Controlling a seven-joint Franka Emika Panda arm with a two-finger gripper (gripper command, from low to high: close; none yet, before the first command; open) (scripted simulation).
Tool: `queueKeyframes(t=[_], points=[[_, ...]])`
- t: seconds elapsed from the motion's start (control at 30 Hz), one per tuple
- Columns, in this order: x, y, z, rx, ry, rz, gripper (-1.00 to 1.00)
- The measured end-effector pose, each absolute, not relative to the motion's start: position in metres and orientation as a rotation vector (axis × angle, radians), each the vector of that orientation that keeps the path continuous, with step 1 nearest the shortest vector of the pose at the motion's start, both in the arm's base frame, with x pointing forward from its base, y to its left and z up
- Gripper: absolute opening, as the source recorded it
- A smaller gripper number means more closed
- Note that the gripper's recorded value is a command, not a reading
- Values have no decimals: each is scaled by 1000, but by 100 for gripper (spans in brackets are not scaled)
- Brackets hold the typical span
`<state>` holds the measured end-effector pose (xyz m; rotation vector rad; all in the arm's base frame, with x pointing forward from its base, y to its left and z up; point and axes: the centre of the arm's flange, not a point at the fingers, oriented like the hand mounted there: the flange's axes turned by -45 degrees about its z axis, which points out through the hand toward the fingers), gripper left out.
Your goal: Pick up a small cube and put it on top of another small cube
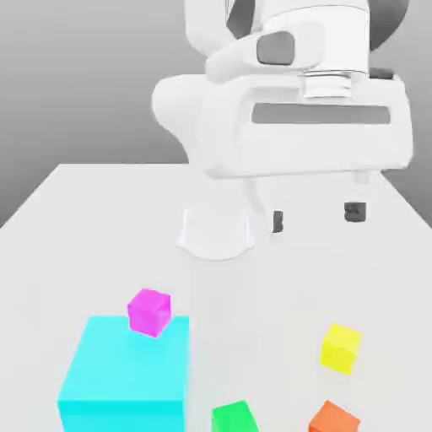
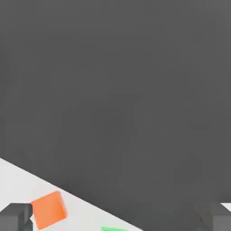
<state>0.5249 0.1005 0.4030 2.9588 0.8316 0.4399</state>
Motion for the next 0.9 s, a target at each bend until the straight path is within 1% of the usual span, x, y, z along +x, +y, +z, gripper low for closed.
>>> queueKeyframes(t=[0.2, 0.37, 0.5, 0.53, 0.73, 0.8, 0.9], points=[[529, 129, 294, 2918, 1078, 212, 0], [516, 149, 203, 2868, 1272, 29, 0], [513, 152, 143, 2859, 1302, 2, 0], [513, 152, 133, 2858, 1303, 1, -100], [512, 152, 128, 2858, 1304, -1, -100], [513, 153, 142, 2858, 1304, -1, -100], [513, 152, 181, 2858, 1304, -2, -100]])
